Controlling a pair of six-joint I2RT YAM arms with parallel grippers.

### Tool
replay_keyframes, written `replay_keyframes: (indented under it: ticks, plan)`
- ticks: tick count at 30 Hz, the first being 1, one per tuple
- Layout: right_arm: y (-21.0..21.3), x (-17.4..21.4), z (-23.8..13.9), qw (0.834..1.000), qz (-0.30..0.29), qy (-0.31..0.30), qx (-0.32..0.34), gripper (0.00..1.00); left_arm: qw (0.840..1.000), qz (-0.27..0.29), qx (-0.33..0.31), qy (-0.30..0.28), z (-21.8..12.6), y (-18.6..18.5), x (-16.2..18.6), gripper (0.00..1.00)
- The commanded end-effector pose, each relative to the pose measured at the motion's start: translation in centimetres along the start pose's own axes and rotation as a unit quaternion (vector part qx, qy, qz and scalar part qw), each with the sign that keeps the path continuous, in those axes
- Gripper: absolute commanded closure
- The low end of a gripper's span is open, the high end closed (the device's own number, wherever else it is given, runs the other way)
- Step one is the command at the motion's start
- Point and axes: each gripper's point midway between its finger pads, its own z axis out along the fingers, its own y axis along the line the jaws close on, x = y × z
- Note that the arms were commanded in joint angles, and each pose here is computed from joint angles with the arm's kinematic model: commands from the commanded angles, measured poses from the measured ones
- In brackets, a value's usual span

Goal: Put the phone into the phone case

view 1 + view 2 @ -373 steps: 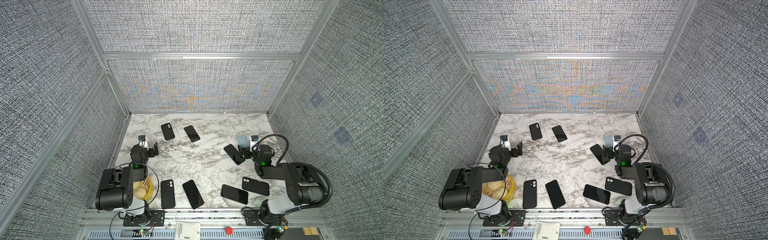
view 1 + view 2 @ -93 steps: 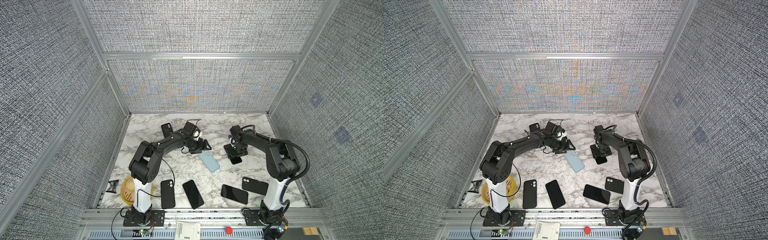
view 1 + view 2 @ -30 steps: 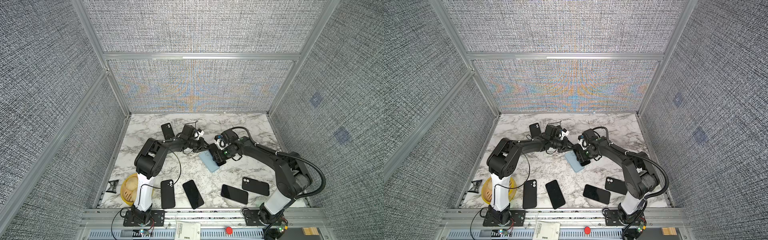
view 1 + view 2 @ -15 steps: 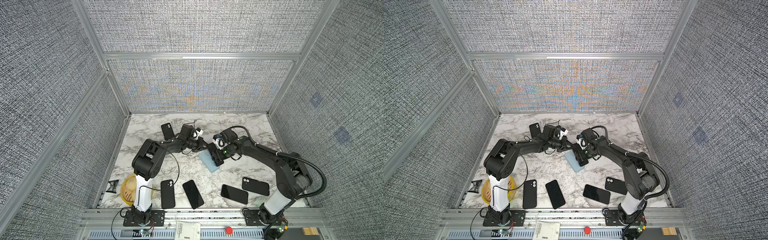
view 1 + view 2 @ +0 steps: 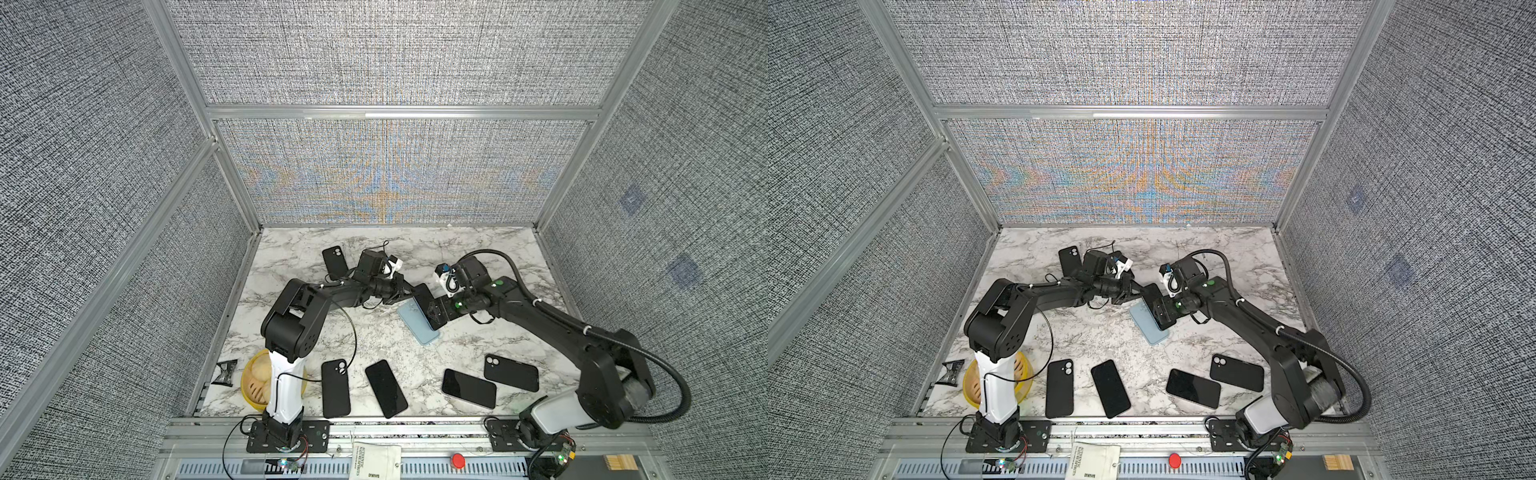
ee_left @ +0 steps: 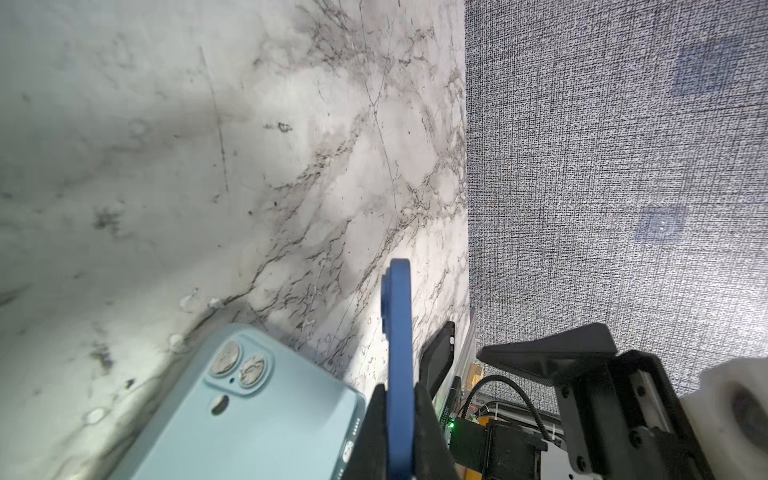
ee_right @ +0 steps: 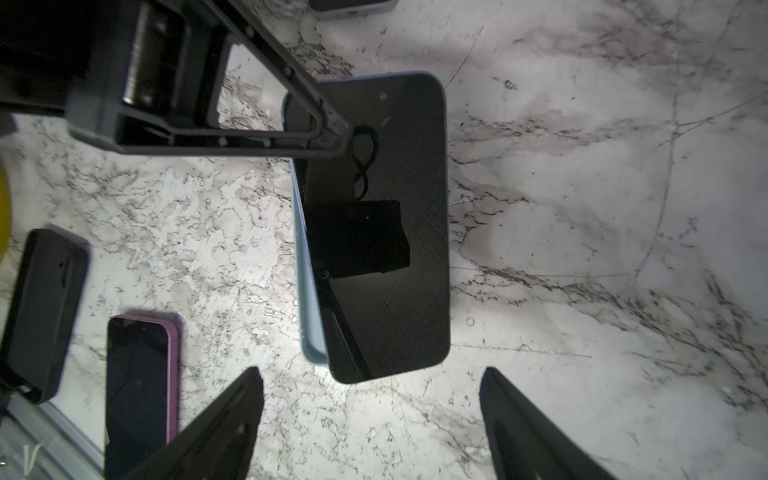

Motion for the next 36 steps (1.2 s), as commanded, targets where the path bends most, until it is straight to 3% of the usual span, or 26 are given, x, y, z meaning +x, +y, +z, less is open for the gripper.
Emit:
replay_keyframes:
  ticks: [1,4,8,13,17,36]
  plan:
    - [0.4,-1.7,-2.5,0.995,0.072,-0.07,-0.008,0.15,0.999,-0.001,0.041,-0.026,-0.5,-1.9,-1.2,0.97]
    - [0.6,-1.1,-3.7,0.981,0.14,-0.124,-0.043,0.16,0.997,-0.008,0.06,-0.038,-0.8,-2.5,-1.7,0.98]
    - [0.4,-1.2,-5.6,0.95,0.219,-0.202,-0.095,0.16,0.995,-0.014,0.078,-0.052,-1.5,-3.4,-2.3,0.99]
    - [-0.5,-0.7,-6.0,0.908,0.3,-0.242,-0.165,0.17,0.993,-0.022,0.102,-0.06,-2.0,-4.4,-2.5,0.99]
    - [-0.5,-0.8,-6.0,0.881,0.33,-0.258,-0.221,0.19,0.99,-0.031,0.127,-0.059,-2.1,-5.1,-2.6,1.0]
    - [-1.0,-1.8,-5.0,0.837,0.366,-0.296,-0.28,0.27,0.979,-0.049,0.188,-0.07,-2.9,-6.4,-2.7,1.0]
